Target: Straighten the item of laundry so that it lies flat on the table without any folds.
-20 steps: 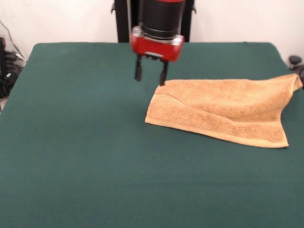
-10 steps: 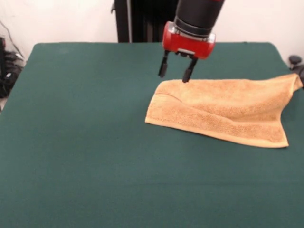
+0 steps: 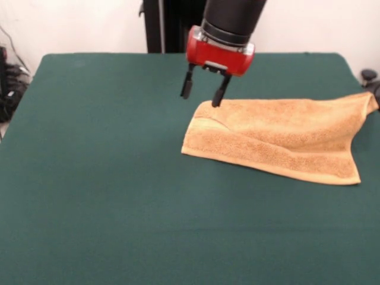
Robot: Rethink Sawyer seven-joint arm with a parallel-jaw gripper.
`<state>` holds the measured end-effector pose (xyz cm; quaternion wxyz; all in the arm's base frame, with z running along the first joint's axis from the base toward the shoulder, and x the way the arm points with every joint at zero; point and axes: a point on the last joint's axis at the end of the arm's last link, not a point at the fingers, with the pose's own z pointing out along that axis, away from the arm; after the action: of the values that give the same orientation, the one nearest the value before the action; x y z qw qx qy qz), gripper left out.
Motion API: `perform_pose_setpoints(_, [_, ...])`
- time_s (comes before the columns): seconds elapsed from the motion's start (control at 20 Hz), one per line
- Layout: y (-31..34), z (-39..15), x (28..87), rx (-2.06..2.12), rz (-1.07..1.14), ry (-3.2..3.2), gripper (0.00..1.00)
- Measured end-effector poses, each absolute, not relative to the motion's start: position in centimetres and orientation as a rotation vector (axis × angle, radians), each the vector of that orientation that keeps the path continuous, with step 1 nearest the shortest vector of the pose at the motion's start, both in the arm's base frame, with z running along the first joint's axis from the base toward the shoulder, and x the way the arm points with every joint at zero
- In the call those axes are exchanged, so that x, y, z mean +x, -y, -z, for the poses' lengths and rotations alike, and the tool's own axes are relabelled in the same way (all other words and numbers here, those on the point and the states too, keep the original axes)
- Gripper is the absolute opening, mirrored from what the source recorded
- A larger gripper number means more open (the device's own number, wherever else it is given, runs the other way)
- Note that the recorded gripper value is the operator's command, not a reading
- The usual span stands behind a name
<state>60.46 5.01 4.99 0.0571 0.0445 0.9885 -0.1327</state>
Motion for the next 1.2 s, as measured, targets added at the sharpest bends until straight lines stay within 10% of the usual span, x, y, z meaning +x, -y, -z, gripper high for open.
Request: perform_pose_setpoints(1.2, [1.1, -2.4, 58.2, 0.512, 0.377, -3.213, 1.00])
